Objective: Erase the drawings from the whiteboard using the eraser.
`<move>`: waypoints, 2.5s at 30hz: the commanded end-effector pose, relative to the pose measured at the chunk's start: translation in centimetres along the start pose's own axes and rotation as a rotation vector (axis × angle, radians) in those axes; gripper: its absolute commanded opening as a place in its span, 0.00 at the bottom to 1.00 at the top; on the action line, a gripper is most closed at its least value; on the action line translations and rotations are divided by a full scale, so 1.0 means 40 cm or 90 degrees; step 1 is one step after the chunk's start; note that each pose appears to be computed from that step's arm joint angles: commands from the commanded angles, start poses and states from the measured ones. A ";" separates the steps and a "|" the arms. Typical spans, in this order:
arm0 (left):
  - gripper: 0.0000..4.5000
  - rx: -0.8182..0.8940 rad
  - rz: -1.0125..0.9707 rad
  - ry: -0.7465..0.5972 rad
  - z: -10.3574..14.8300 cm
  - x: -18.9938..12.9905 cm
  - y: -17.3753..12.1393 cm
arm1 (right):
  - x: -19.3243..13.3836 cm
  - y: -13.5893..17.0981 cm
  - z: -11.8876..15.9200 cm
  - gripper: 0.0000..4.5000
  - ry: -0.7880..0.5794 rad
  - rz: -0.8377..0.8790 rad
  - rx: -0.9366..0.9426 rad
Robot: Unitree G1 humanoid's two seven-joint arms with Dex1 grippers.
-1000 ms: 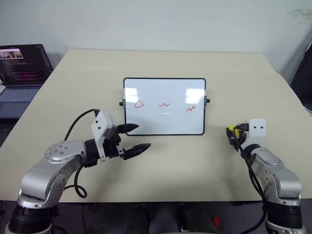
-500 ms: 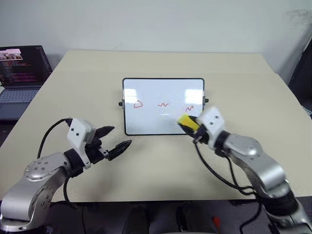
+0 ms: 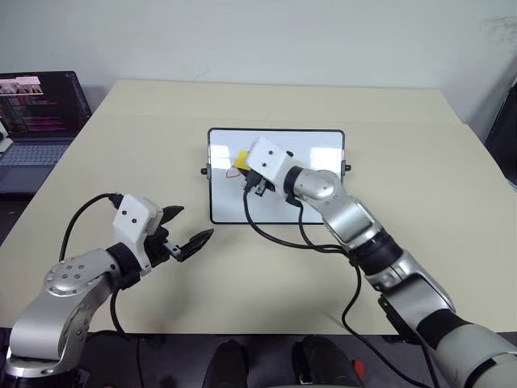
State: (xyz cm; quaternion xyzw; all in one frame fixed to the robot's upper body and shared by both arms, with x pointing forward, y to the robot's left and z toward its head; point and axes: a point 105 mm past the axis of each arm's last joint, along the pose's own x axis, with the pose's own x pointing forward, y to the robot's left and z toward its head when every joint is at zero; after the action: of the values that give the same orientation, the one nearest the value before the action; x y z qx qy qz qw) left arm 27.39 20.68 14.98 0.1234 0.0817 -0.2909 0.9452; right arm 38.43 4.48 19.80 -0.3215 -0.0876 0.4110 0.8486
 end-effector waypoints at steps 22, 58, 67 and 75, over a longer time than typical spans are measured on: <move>1.00 0.026 -0.038 -0.037 0.027 0.043 -0.032 | 0.048 -0.006 -0.028 0.29 0.047 0.038 -0.143; 1.00 0.029 -0.007 -0.032 0.018 0.044 -0.010 | 0.107 0.007 -0.023 0.29 0.081 0.086 -0.232; 1.00 0.031 -0.014 -0.034 0.021 0.050 -0.013 | 0.085 0.037 -0.079 0.29 0.128 0.157 -0.237; 1.00 0.030 -0.021 -0.035 0.021 0.051 -0.017 | 0.091 -0.051 -0.045 0.29 0.107 0.044 -0.240</move>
State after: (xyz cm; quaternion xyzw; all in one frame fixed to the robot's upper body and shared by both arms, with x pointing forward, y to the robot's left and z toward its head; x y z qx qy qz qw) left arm 28.73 19.19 14.20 0.1254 0.0728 -0.3040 0.9416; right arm 42.21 6.35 19.08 -0.5031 -0.0900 0.4011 0.7602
